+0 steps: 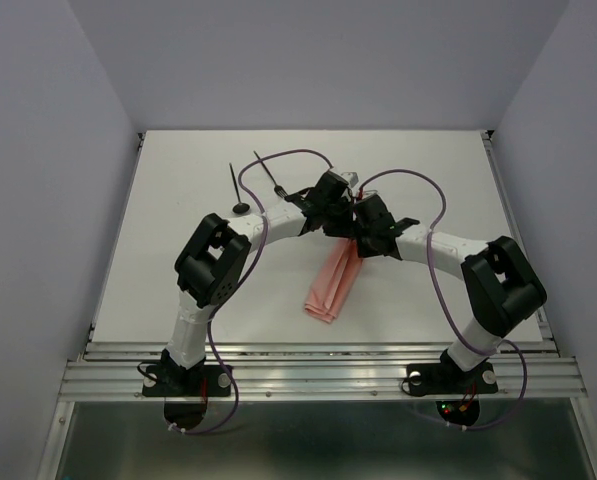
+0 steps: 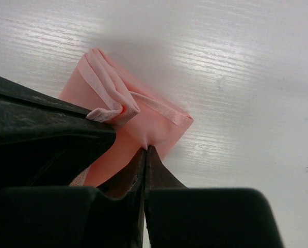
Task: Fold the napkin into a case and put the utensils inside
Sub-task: Stuff the smaller-rectangle-folded napkin at the center of the board.
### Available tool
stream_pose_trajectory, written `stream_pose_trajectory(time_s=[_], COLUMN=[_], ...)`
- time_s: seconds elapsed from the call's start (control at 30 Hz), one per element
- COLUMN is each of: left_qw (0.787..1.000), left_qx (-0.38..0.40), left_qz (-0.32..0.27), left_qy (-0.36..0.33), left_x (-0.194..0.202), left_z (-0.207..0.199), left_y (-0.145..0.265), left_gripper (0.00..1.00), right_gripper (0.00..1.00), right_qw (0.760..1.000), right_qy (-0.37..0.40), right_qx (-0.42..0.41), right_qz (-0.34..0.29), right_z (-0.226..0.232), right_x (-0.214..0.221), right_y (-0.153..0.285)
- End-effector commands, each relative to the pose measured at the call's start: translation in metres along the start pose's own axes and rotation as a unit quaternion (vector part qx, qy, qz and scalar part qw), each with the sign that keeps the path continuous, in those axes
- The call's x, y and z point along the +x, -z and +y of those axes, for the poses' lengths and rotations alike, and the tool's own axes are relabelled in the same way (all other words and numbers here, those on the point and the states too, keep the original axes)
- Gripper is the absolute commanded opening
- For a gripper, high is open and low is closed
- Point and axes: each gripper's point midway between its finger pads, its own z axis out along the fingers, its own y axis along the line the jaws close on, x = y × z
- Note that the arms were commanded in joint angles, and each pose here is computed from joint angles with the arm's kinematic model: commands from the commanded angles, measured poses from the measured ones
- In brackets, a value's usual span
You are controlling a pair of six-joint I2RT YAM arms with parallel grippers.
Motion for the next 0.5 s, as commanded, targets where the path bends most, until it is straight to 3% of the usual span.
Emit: stream_pose_trajectory(time_s=[0.0, 0.47], left_qw=[0.999, 0.999], left_qx=[0.037, 0.037], left_qz=[-0.031, 0.035], left_qy=[-0.01, -0.019], left_x=[-0.021, 0.011], left_z=[-0.027, -0.016], left_y=[0.024, 0.011], left_gripper=[0.0, 0.0], right_gripper=[0.01, 0.01], right_qw=[0.998, 0.984], right_qy=[-0.029, -0.162], right_qx=[0.012, -0.02], right_qz=[-0.047, -0.071], right_z=[0.003, -0.001], right_x=[-0.028, -0.034], right_y=[0.004, 0.014])
